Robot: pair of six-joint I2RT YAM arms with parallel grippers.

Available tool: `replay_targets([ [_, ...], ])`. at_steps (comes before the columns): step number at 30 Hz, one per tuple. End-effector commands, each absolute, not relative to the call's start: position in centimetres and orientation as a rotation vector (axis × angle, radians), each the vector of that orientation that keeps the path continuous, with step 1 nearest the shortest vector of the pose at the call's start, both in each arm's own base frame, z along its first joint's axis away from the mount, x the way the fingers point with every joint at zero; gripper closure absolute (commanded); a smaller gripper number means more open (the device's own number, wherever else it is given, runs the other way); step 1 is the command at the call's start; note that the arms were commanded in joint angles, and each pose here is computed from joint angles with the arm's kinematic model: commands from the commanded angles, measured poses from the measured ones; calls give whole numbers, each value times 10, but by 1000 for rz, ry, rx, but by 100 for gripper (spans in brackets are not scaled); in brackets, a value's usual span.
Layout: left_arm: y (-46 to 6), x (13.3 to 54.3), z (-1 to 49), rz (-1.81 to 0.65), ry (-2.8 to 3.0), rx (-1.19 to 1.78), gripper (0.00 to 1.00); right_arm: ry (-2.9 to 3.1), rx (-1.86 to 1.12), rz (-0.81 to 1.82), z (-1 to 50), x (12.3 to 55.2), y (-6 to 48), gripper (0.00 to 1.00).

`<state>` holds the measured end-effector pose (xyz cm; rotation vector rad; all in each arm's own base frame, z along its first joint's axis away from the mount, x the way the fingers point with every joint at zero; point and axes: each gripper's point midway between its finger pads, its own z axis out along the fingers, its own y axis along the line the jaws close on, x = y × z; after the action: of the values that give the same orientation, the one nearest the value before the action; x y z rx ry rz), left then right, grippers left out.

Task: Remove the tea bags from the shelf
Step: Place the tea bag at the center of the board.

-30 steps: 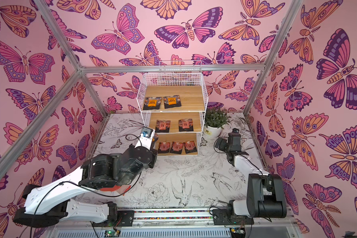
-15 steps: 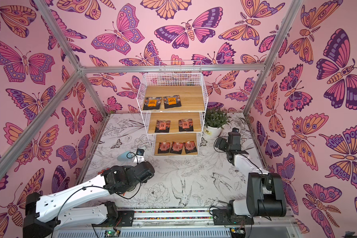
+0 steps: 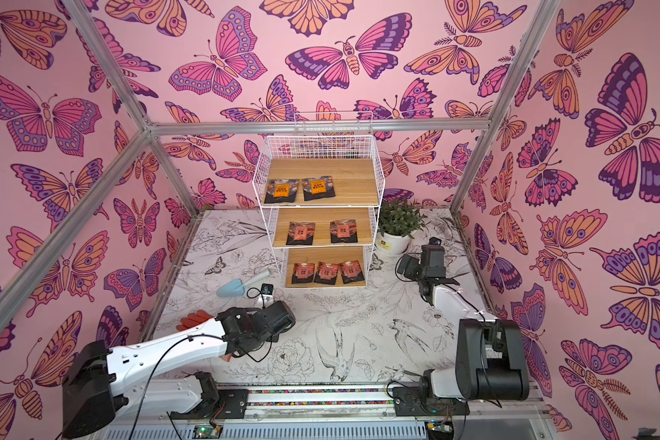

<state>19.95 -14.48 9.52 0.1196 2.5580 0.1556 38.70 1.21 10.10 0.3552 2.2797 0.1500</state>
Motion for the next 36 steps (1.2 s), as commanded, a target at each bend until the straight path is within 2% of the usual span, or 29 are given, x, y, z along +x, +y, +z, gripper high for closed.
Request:
replay_targets([
  [1,-142,197,83,149,2577,100,100,2272,359,144,108,392,11,1],
  [13,-146,195,52,189,2657,158,100,2273,361,142,108,392,11,1],
  [15,-147,195,51,190,2662,160,90,2273,361,142,108,392,11,1],
  [21,-148,195,53,179,2662,155,50,2269,359,143,109,393,11,1],
  [26,-152,197,60,150,2650,155,36,2267,358,143,109,394,11,1],
  [30,-143,195,57,145,2693,92,45,2267,358,144,109,394,11,1],
  [36,-131,190,55,83,2728,15,80,2266,358,143,109,395,11,1],
])
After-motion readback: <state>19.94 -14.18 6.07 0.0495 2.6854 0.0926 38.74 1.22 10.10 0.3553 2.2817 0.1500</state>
